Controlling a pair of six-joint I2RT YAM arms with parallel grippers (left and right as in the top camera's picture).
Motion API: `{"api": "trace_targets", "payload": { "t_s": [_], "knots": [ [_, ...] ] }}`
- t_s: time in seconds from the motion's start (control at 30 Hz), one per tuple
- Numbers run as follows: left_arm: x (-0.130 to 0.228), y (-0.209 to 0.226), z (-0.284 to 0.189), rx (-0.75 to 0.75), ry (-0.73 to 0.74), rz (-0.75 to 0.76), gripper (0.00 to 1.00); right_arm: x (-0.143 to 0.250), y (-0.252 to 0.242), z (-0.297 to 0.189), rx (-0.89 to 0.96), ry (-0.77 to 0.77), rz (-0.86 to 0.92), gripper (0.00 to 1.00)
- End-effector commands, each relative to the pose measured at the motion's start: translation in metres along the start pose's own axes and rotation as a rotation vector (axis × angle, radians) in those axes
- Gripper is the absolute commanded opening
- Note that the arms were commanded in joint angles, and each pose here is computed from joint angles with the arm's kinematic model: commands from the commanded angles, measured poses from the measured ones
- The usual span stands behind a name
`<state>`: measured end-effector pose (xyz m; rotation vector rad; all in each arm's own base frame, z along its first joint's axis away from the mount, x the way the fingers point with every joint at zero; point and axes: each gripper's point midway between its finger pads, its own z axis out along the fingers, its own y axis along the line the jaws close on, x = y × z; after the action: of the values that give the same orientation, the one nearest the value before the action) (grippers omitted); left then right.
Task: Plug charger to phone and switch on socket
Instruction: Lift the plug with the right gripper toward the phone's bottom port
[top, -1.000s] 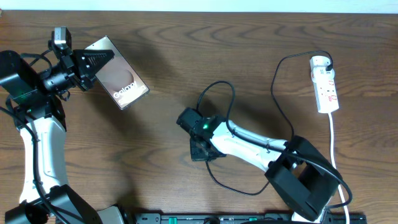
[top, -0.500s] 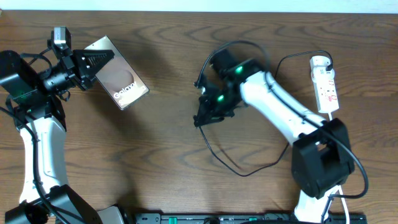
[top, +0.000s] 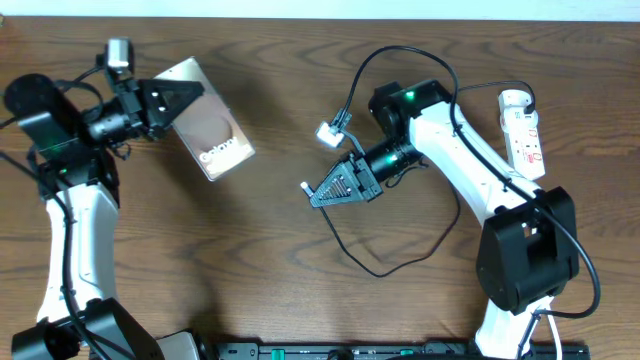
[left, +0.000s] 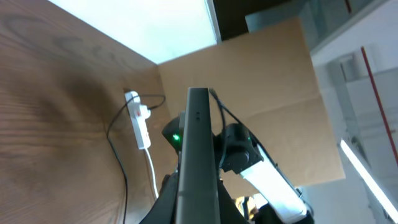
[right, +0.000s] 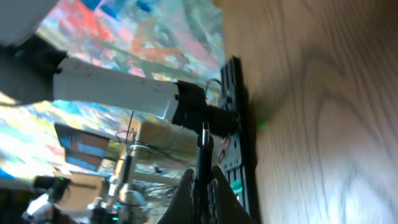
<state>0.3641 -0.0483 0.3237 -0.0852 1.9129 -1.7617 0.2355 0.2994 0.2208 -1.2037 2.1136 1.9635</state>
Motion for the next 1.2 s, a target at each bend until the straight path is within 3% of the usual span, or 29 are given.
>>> {"api": "trace_targets", "payload": {
  "t_s": [0.0, 0.6, 1.17],
  "knots": [
    [0.008, -0.012, 0.009, 0.019, 0.039, 0.084, 0.07, -0.013, 0.017, 0.007, -0.070, -0.054, -0.169, 0.01],
    [0.017, -0.015, 0.039, 0.028, 0.068, 0.102, 0.07, -0.028, 0.036, 0.033, -0.189, -0.094, -0.342, 0.01],
    [0.011, -0.012, 0.039, 0.013, 0.035, 0.102, 0.07, -0.047, 0.027, 0.033, -0.188, -0.091, -0.296, 0.01]
  ]
}}
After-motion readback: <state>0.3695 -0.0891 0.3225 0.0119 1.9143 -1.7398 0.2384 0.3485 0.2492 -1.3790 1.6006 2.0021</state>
